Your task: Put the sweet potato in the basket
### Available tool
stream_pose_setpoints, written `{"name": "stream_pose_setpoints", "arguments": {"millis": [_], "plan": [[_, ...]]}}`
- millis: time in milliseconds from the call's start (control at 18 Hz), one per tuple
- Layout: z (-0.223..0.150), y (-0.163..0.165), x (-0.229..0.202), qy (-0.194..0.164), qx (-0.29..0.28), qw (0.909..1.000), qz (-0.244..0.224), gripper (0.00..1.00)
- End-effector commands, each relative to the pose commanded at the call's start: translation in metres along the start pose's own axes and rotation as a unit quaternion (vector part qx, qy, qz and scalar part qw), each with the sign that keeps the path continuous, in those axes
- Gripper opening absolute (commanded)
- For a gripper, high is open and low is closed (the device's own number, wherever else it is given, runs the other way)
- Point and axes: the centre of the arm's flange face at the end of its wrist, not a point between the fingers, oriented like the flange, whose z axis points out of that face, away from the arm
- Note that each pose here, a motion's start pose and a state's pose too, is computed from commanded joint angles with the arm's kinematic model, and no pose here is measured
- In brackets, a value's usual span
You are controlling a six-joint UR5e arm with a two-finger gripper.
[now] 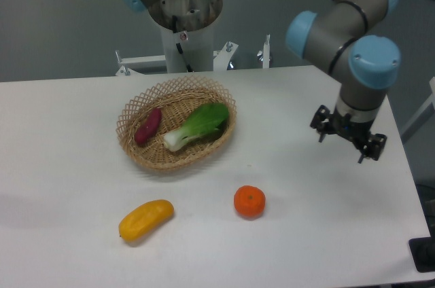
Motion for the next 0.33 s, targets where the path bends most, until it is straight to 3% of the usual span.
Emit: {"name": "stream_pose_setpoints", "arguments": {"millis": [333], "plan": [[0.0007, 0.0027, -0.0043, -0.001, 0.0, 1.0, -0.001, 1.0]]}}
